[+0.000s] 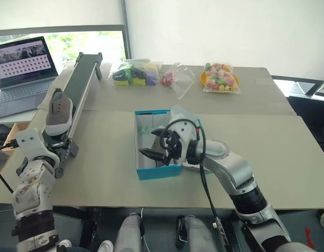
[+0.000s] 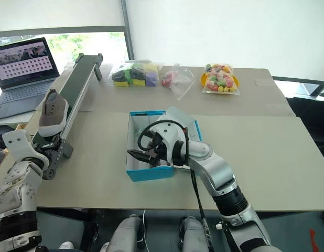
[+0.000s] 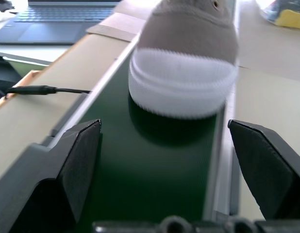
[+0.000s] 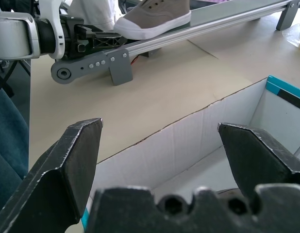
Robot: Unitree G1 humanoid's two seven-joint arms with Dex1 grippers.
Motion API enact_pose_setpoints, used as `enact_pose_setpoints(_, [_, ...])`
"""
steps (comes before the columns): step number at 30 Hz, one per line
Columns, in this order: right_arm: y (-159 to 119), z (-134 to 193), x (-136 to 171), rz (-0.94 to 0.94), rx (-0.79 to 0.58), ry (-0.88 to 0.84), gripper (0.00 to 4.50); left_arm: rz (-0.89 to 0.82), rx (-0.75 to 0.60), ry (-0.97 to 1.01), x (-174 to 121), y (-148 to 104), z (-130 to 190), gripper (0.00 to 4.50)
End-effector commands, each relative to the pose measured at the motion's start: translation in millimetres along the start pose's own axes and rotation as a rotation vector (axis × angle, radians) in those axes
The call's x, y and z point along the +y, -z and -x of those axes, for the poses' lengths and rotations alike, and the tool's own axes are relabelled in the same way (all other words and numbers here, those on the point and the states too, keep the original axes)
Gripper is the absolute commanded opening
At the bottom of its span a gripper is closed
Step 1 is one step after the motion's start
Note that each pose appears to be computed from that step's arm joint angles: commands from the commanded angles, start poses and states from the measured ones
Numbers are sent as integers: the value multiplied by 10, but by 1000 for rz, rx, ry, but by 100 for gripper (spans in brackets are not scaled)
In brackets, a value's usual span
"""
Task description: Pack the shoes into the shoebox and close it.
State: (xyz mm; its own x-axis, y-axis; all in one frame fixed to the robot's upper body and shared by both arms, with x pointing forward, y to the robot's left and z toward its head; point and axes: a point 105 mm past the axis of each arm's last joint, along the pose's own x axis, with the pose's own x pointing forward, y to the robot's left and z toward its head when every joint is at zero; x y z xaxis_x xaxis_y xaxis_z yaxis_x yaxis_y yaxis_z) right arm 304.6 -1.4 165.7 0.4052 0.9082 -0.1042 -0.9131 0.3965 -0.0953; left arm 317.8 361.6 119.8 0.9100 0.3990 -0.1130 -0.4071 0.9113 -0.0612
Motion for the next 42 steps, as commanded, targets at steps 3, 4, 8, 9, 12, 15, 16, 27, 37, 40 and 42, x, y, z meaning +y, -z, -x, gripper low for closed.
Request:
enact_pose_setpoints(3, [-214, 19, 17, 34, -65, -2, 448, -11, -72, -29, 12, -171, -13, 450])
enact_pose_setpoints(4, [-215, 20, 17, 34, -64, -1, 448, -13, -69, -20, -11, -161, -13, 450])
enact_pose_setpoints(8, [-224, 26, 5, 26, -69, 5, 448, 0, -69, 9, -75, -150, -10, 450])
enact_pose_setpoints(9, [-223, 27, 2, 25, -68, 7, 448, 0, -69, 15, -85, -148, -11, 450])
enact_pose_setpoints(12, [-225, 30, -9, 24, -69, 15, 448, 1, -69, 22, -98, -147, -15, 450])
enact_pose_setpoints(15, [-226, 33, -19, 22, -70, 20, 450, 9, -74, 23, -98, -153, -16, 398])
enact_pose_setpoints(16, [-227, 34, -21, 22, -70, 21, 450, 15, -81, 26, -103, -166, -16, 387])
enact_pose_setpoints(27, [-206, 19, -58, 20, -62, 40, 450, 78, -252, 104, -285, -444, 75, 268])
enact_pose_setpoints(37, [-600, -77, -472, -801, -319, 61, 450, 491, -153, 714, -1384, -536, 558, 268])
enact_pose_setpoints(40, [-774, -103, -515, -949, -361, 11, 450, 481, -95, 823, -1627, -467, 687, 268])
enact_pose_setpoints(42, [-823, -126, -529, -968, -342, 8, 450, 466, -58, 901, -1804, -419, 796, 268])
